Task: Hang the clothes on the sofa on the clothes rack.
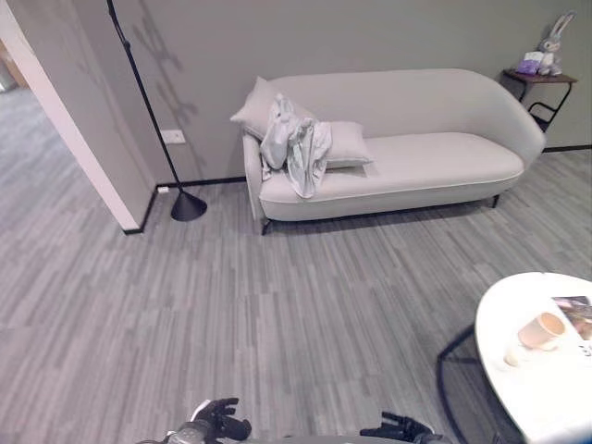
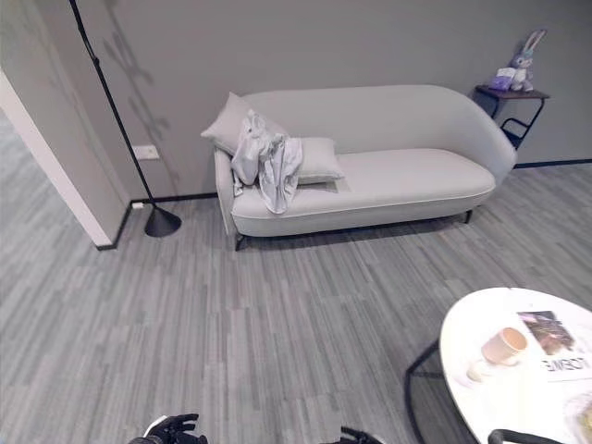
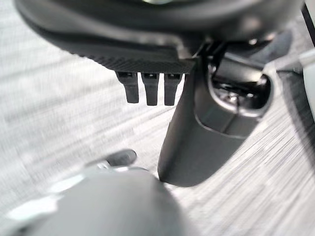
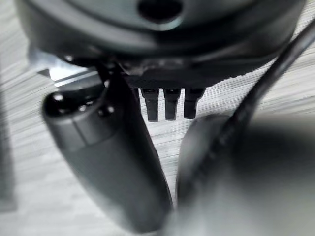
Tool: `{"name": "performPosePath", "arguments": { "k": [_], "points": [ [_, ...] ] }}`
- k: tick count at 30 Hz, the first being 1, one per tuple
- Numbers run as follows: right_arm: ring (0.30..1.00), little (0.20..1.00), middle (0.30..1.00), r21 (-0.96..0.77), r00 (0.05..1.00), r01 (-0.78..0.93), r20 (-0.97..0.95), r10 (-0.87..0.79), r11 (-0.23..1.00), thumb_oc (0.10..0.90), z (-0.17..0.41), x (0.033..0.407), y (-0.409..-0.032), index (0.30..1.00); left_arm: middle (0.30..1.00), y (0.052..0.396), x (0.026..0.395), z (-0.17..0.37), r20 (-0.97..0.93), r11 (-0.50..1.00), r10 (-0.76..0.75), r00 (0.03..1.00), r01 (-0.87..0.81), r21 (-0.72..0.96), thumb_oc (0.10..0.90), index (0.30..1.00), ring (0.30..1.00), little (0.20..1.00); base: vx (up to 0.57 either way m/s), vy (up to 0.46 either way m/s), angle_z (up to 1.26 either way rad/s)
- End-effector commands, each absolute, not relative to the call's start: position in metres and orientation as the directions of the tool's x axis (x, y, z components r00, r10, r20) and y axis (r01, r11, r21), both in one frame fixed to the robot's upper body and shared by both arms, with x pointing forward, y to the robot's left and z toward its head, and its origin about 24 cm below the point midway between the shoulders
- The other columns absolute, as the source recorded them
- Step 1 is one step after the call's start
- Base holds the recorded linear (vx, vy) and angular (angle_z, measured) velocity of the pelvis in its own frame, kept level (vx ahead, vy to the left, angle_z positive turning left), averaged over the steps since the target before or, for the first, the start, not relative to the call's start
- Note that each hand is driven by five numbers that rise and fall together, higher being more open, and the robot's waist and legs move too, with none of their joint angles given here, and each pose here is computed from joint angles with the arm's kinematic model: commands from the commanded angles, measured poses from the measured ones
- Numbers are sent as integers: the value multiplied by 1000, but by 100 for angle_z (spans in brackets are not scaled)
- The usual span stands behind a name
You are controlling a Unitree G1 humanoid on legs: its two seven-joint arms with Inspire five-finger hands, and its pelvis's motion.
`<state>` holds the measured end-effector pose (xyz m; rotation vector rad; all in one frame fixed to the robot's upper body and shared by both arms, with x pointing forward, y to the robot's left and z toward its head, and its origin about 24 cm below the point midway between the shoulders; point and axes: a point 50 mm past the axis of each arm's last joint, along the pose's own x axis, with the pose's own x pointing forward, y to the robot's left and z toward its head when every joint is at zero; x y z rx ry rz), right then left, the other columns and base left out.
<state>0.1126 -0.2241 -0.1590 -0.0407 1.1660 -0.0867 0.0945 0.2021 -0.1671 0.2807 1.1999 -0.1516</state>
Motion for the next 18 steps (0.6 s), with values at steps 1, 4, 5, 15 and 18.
{"name": "performPosePath", "arguments": {
  "k": [1, 4, 5, 15, 18],
  "points": [
    [900, 900, 900, -69, 385, 72, -918, -92, 995, 800, -161, 107, -221, 900, 900, 197, 109, -164, -908, 966, 32, 417, 222, 135, 800, 900, 900, 900, 372, -169, 36],
    [900, 900, 900, -59, 377, 129, -920, -104, 990, 800, -161, 106, -223, 900, 900, 192, 113, -164, -904, 954, 25, 427, 260, 149, 800, 900, 900, 900, 620, -264, 36],
    [900, 900, 900, -60, 377, 129, -920, -105, 990, 800, -161, 106, -224, 900, 900, 192, 113, -164, -904, 954, 24, 427, 261, 148, 800, 900, 900, 900, 810, -298, 57],
    [900, 900, 900, -47, 496, 100, -863, -91, 994, 800, -151, 138, -215, 900, 900, 206, 65, -173, -954, 982, 100, 281, 126, 140, 800, 900, 900, 900, 480, -284, 50],
    [900, 900, 900, -115, 762, 29, -640, -96, 993, 800, -102, 208, -219, 900, 900, 212, 86, -167, -919, 979, 117, 376, 114, 171, 800, 900, 900, 900, 343, -394, 16]
  ]
}}
